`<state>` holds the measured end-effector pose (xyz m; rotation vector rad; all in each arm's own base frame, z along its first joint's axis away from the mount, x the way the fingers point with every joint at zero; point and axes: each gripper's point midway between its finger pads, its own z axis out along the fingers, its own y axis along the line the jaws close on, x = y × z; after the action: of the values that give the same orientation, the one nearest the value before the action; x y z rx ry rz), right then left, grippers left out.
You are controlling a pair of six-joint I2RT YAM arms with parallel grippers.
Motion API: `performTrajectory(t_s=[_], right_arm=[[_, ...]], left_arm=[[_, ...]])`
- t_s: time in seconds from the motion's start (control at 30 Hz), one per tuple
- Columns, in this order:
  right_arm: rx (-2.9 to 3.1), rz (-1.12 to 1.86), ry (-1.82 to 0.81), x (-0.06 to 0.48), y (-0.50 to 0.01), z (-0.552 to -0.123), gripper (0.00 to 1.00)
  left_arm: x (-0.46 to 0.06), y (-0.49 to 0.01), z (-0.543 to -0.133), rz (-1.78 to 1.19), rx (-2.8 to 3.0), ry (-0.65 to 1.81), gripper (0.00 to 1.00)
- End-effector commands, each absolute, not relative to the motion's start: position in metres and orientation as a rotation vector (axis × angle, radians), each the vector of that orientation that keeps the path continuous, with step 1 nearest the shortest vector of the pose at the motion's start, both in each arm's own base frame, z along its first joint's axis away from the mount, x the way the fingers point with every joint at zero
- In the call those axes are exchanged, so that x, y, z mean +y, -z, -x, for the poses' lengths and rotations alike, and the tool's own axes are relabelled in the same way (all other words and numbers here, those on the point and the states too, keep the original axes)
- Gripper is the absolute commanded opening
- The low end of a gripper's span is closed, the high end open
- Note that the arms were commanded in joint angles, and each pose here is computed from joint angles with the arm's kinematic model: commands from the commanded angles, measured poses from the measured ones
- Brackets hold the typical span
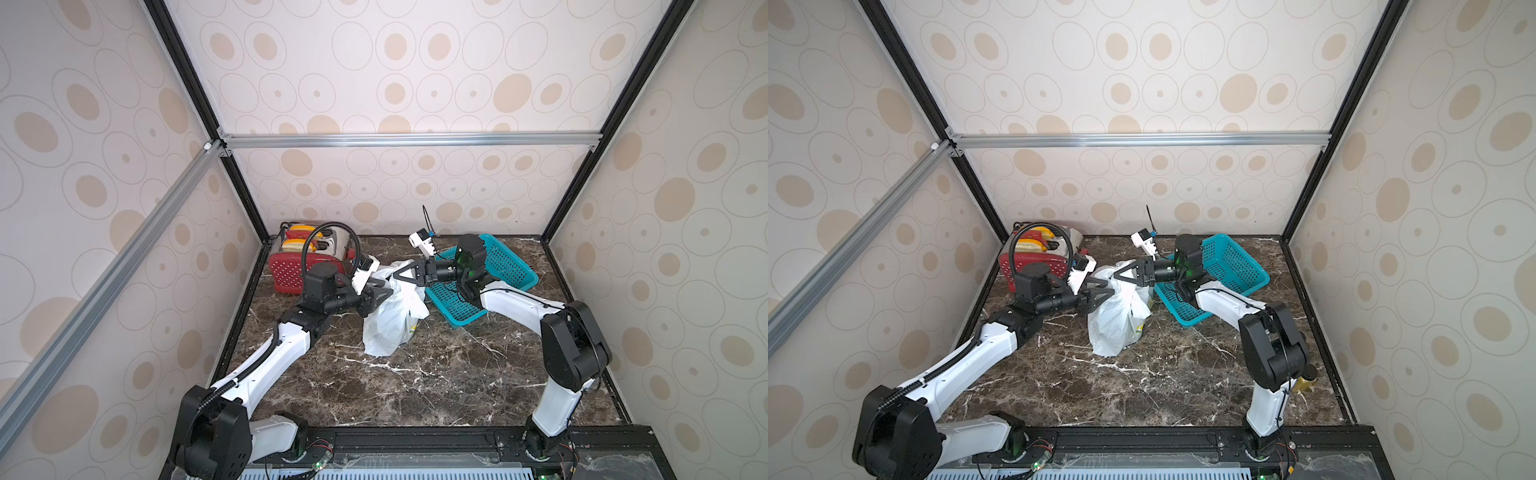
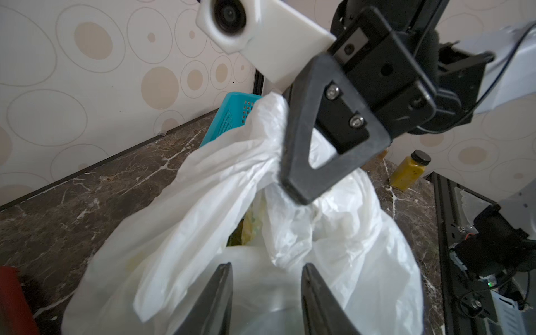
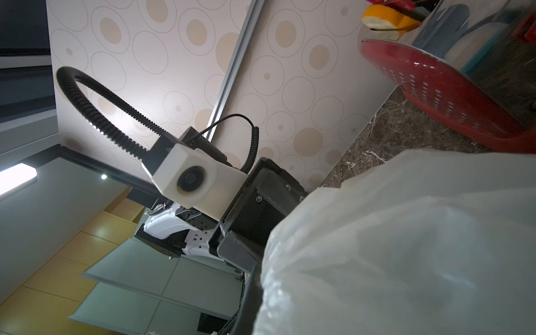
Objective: Place the pineapple into a plastic bag & tie a knot
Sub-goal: Tie the plastic bag at the center of the board.
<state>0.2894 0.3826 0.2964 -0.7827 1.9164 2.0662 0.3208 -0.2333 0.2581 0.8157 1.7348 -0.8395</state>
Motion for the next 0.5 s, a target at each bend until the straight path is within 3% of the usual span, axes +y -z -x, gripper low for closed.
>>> performTrajectory(t_s=[0.0, 0.33, 0.47], right_arm=[[1.790, 0.909, -2.058, 0.380, -0.326, -0.272, 0.00], [1.779, 0.926, -2.065, 0.383, -0.328, -0.269, 0.00], [1.782, 0.920, -2.070, 0.385, -0.326, -0.269, 0.00]], left_arm=[[-0.240, -0.277, -0.324, -0.821, 1.650, 0.891, 0.37], [-0.256, -0.279, -0.333, -0.849, 1.631, 1.001, 0.27], [-0.258, -0.284, -0.331, -0.857, 1.608, 1.022, 0.37]])
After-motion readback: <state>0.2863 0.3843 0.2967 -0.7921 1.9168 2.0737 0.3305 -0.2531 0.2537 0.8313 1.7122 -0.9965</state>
